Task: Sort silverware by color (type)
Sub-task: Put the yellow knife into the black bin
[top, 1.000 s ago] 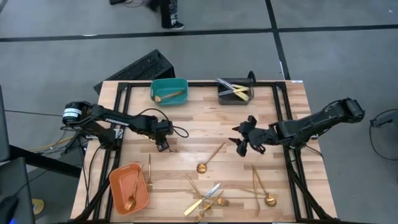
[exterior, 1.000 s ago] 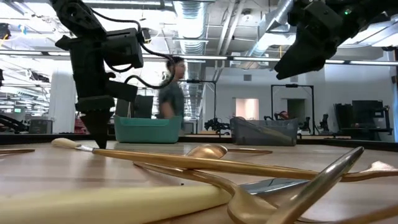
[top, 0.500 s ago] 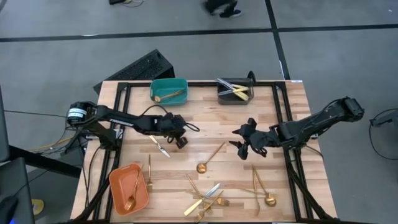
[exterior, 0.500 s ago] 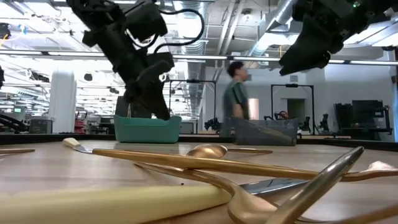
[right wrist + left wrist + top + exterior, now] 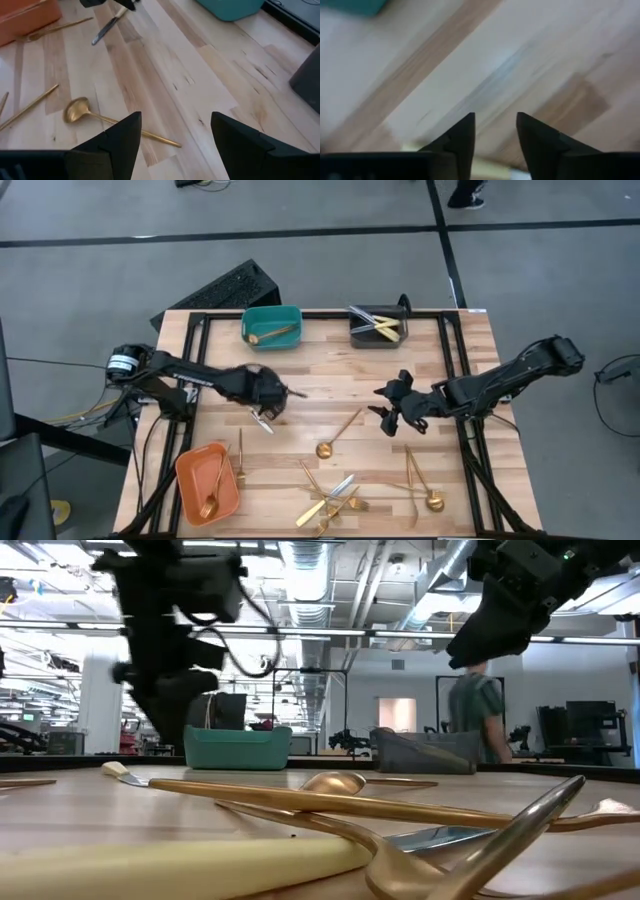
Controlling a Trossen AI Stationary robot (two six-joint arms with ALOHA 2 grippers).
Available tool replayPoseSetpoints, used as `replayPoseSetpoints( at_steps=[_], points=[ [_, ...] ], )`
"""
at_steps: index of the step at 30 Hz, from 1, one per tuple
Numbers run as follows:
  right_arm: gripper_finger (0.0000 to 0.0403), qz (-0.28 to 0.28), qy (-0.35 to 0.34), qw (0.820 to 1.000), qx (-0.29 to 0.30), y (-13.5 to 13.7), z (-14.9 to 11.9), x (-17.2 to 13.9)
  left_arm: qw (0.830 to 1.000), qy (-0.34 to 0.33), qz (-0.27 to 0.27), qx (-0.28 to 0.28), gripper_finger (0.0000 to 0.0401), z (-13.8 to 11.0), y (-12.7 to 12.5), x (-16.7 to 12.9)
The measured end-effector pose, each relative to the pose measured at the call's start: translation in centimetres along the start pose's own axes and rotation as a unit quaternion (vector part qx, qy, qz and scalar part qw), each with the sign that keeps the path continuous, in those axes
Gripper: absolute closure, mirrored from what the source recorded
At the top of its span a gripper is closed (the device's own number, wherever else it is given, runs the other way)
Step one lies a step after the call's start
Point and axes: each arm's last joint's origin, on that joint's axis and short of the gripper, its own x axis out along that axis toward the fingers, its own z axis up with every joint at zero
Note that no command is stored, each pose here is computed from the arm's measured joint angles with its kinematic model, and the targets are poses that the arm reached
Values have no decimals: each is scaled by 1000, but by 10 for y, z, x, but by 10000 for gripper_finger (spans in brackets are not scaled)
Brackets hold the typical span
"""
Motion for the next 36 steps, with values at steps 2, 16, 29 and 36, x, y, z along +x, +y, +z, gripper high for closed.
replayPoseSetpoints(
  at_steps=[2,16,29,36],
  points=[
    [138,-3,4,1000,-3,0,-2,1,999,-8,24,-35,248,-13,-3,-3],
    [138,-31,30,999,-24,-1,-15,11,974,-62,65,-209,163,-77,-8,-7],
    [138,-26,14,1000,-11,-1,-11,13,954,-98,-5,-285,163,-82,-1,35],
    [138,-21,6,1000,-6,0,-9,13,968,-135,-103,-187,163,-55,-19,38]
  ],
)
